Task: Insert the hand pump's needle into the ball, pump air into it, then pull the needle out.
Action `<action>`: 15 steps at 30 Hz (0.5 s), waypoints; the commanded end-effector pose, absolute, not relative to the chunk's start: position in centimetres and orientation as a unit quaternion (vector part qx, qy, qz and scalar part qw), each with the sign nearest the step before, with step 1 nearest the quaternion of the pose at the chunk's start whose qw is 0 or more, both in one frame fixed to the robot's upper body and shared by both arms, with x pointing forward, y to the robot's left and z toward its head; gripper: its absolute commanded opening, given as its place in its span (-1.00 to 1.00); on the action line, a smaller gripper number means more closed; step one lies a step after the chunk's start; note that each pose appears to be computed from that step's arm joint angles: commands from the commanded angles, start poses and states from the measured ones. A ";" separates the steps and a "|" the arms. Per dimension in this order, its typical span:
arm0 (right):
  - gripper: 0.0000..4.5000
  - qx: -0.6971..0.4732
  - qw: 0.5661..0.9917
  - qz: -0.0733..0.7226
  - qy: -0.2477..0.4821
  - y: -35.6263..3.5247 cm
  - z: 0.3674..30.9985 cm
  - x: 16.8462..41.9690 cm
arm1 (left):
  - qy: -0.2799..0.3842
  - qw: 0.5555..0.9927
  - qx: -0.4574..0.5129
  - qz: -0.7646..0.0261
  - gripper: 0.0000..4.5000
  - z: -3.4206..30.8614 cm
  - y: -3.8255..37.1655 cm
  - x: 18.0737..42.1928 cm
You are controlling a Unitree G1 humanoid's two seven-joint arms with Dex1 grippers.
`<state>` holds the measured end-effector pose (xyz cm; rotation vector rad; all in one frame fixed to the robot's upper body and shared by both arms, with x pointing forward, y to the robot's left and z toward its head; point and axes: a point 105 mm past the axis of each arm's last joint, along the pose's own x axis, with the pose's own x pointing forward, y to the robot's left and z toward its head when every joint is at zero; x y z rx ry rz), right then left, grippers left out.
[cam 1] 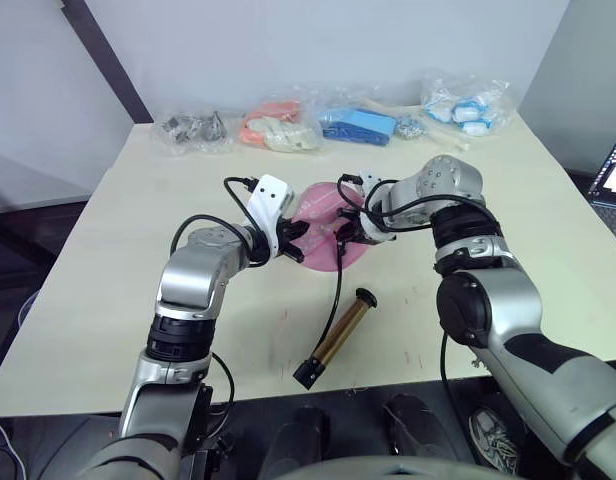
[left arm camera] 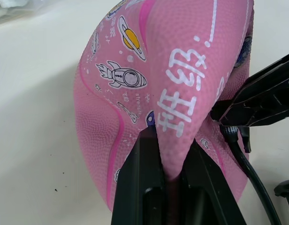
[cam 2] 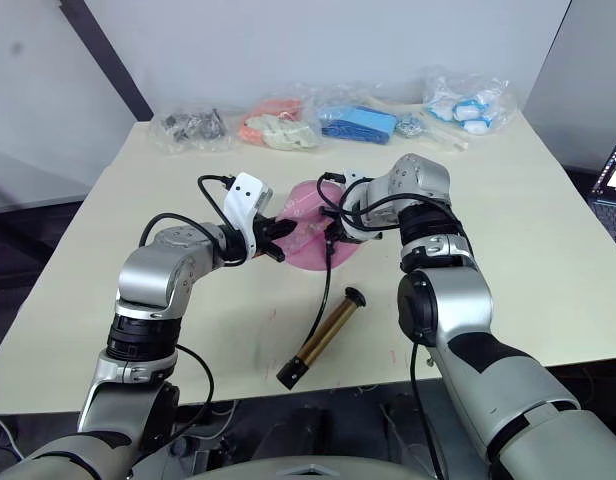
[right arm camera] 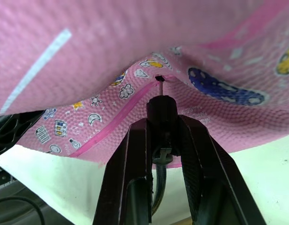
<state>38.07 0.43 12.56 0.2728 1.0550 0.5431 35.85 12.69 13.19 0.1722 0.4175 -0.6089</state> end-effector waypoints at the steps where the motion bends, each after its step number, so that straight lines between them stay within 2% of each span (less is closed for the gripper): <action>1: -0.87 0.146 0.841 0.287 0.434 3.1 14.3 39.2 | 0.242 0.867 0.028 -0.434 -0.97 11.2 7.2 32.9; 15: -0.87 0.127 0.841 0.312 0.423 5.2 14.4 39.1 | 0.253 0.857 0.027 -0.449 -0.97 10.5 7.1 32.2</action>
